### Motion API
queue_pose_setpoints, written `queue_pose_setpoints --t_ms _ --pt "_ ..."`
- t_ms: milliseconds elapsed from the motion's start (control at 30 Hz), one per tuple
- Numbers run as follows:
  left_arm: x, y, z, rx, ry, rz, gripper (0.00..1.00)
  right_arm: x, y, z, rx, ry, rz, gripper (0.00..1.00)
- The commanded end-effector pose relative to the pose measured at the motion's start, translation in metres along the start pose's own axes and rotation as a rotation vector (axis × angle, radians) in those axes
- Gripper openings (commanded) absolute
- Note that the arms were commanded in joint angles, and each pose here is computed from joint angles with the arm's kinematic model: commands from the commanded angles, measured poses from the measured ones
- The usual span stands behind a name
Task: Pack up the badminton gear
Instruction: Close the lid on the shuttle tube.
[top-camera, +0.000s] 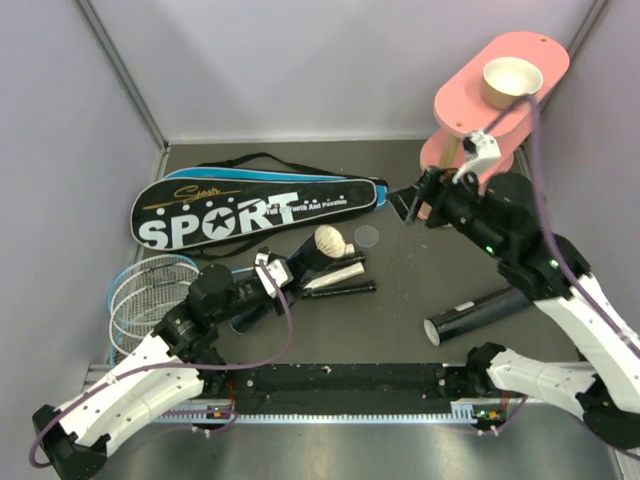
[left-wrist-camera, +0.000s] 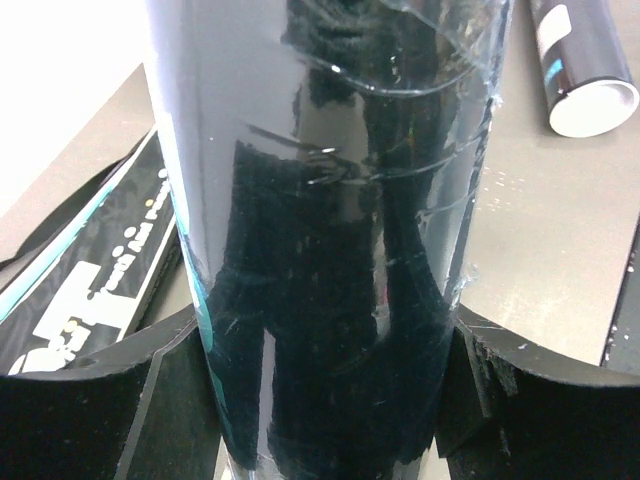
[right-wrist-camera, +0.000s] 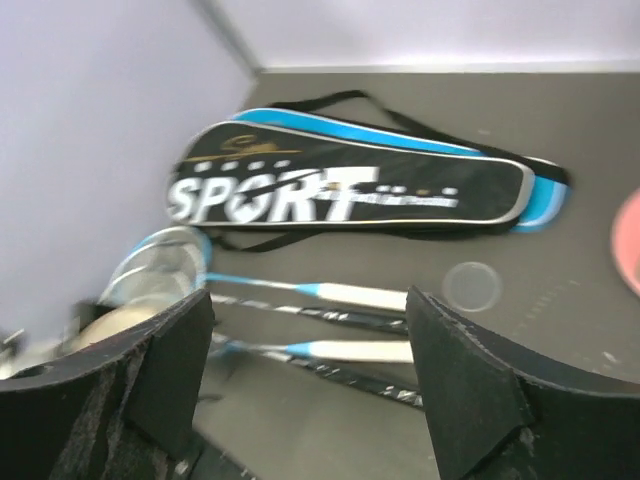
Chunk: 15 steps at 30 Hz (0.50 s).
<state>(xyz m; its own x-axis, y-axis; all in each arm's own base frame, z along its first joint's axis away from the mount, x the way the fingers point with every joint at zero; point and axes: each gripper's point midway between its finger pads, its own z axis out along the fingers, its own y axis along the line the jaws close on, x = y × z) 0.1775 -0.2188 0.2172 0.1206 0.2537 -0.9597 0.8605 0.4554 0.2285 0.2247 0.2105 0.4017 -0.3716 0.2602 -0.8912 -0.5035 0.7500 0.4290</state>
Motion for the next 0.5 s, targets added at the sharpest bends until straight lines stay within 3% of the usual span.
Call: queue_pose_setpoints --t_ms 0,167,267,367,467 --pt "-0.037 0.024 -0.007 -0.123 -0.121 0.047 0.05 0.069 -0.086 0.072 0.382 0.231 -0.023 0.74" --pt "-0.040 0.032 -0.014 -0.177 -0.137 0.051 0.05 0.122 -0.110 0.130 0.442 0.428 -0.050 0.55" --pt "-0.040 0.033 -0.015 -0.184 -0.138 0.054 0.05 0.167 -0.125 0.174 0.447 0.574 -0.094 0.48" --pt "-0.040 0.032 -0.015 -0.180 -0.138 0.056 0.05 0.200 -0.146 0.205 0.475 0.657 -0.070 0.35" --pt "-0.040 0.032 -0.015 -0.178 -0.139 0.055 0.05 0.217 -0.160 0.227 0.490 0.676 -0.058 0.32"
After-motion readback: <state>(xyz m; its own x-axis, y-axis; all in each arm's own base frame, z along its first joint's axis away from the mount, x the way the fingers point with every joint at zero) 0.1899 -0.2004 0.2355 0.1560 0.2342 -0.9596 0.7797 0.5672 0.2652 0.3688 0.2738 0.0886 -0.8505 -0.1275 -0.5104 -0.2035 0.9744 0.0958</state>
